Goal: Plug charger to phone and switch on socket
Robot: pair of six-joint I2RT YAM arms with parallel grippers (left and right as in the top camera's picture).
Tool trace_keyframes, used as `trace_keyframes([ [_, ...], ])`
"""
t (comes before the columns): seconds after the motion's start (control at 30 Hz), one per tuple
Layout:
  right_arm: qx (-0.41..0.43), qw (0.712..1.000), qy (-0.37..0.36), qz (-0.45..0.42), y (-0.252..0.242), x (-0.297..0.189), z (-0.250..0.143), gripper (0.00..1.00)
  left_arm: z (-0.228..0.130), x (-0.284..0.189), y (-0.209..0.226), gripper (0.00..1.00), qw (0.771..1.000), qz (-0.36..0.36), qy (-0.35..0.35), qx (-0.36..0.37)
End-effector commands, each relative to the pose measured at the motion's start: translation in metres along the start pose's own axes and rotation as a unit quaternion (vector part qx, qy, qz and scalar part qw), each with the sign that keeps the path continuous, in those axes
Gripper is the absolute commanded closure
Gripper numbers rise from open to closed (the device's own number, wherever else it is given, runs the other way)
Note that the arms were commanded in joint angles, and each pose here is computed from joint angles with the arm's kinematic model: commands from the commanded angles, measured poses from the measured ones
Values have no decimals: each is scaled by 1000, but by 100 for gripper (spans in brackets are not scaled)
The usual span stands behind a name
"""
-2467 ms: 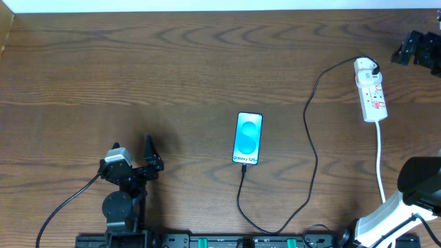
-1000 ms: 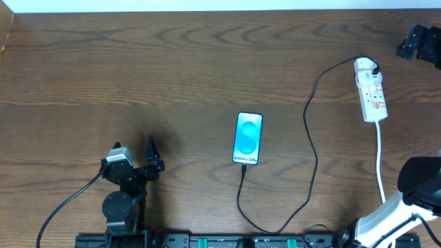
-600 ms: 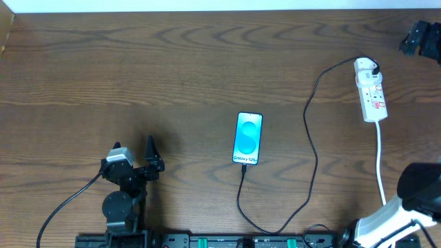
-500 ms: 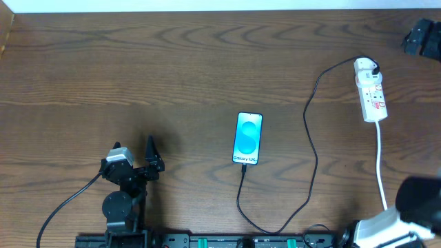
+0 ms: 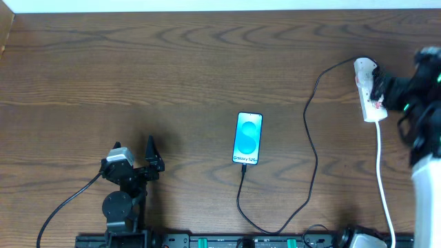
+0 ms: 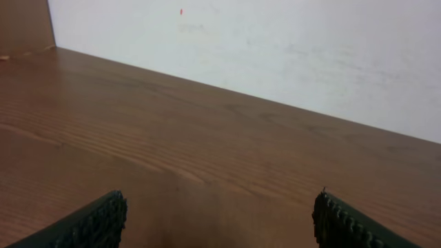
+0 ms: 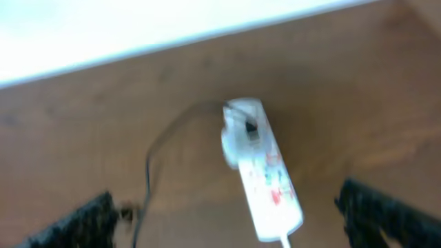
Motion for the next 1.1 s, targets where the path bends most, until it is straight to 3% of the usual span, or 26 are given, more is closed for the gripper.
trace_keyframes([
  [0.0,-5,1000,-19,11,1,-9,-35,1,-13,1,2,14,1000,4,24,10],
  [0.43,-27,991,-123,50,-8,-33,-130,1,-13,1,2,14,1000,4,24,10],
  [1.07,-55,975,-201,76,-9,-42,-173,1,-13,1,2,14,1000,4,24,10],
])
Point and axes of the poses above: each gripper's point midway between its finger pads, its own x axis out along the fingers, its own y axis along the line the jaws close on, z = x × y, the point moved 7 cm from there along -x, back along the fingers, and after that the axes turned 10 degrees about x, right-handed, at the moved point
